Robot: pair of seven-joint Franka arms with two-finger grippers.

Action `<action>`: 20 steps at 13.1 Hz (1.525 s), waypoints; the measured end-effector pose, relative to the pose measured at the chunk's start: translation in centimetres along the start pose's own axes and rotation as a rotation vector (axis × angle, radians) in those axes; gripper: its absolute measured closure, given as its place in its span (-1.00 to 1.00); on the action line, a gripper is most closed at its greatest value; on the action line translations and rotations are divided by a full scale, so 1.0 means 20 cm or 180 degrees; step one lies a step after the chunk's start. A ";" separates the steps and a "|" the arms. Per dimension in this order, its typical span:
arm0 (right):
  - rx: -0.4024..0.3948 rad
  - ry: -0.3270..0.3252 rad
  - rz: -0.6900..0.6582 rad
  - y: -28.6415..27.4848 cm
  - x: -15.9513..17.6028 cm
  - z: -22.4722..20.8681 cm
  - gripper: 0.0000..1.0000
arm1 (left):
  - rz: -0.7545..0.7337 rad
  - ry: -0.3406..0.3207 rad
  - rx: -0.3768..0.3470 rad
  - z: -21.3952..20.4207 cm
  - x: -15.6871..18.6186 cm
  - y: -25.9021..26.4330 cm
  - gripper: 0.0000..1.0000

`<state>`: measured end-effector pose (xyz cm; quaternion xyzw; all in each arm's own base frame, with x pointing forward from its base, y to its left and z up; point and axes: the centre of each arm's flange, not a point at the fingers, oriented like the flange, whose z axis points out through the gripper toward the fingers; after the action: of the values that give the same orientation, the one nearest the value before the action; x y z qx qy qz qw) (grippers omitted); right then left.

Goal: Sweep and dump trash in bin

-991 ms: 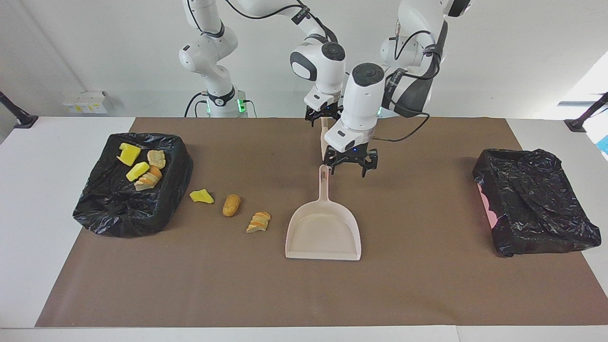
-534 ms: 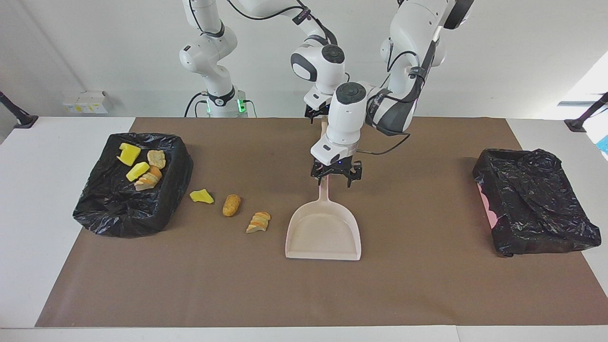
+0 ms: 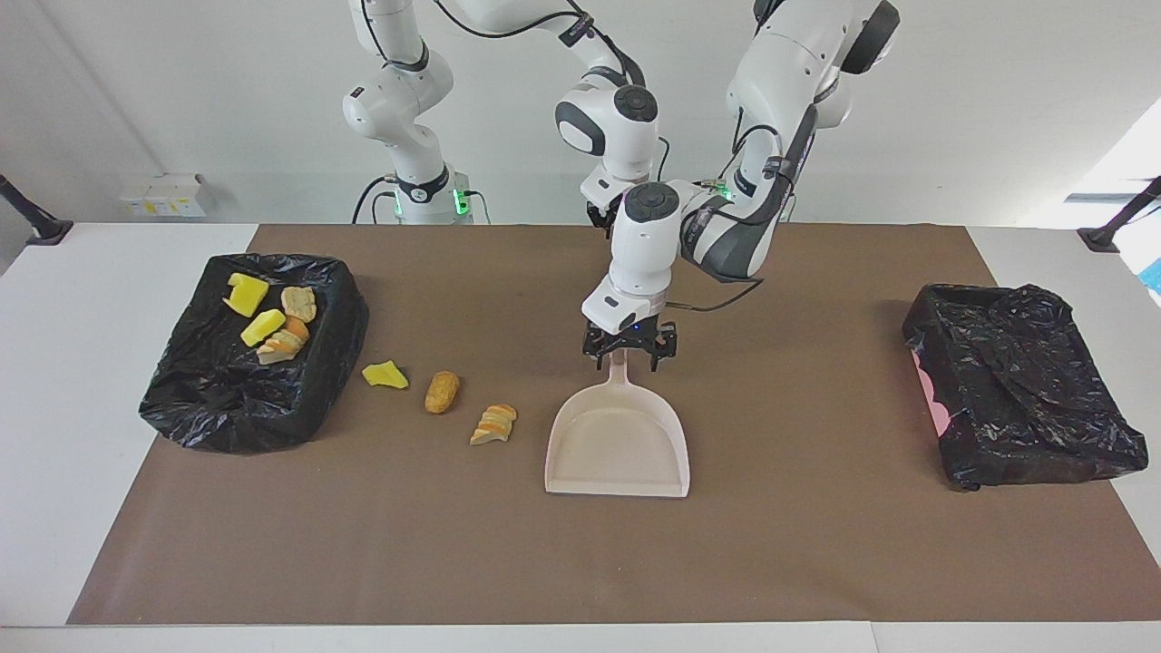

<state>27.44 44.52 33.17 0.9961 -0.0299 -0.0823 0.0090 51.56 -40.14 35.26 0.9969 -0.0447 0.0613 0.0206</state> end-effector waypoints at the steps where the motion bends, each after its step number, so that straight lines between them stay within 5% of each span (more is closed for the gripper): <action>1: -0.0023 -0.0019 0.0016 0.01 0.01 -0.01 0.48 | 0.0004 0.0000 -0.0002 0.00 0.00 0.00 -0.65; 5: -0.0085 -0.0121 0.0201 0.19 0.19 -0.13 0.48 | 0.0020 0.0004 -0.0002 0.00 -0.01 0.01 0.37; 8: -0.0059 -0.0172 0.0331 0.40 0.36 -0.28 0.48 | 0.0190 -0.0042 0.0104 -0.01 -0.01 0.00 0.37; 14: -0.0129 -0.0203 0.0579 0.90 0.72 -0.40 0.48 | 0.1623 -0.0374 0.0448 -0.20 0.03 -0.24 0.37; 20: -0.0573 -0.0204 0.0916 1.55 0.94 -0.55 0.48 | 0.2965 -0.0543 0.0197 -0.19 0.06 -0.31 0.37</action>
<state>45.94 12.52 41.60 0.9736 -0.1650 -0.1141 0.1089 52.80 -33.86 38.96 0.8723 -0.4868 -0.0169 -0.0425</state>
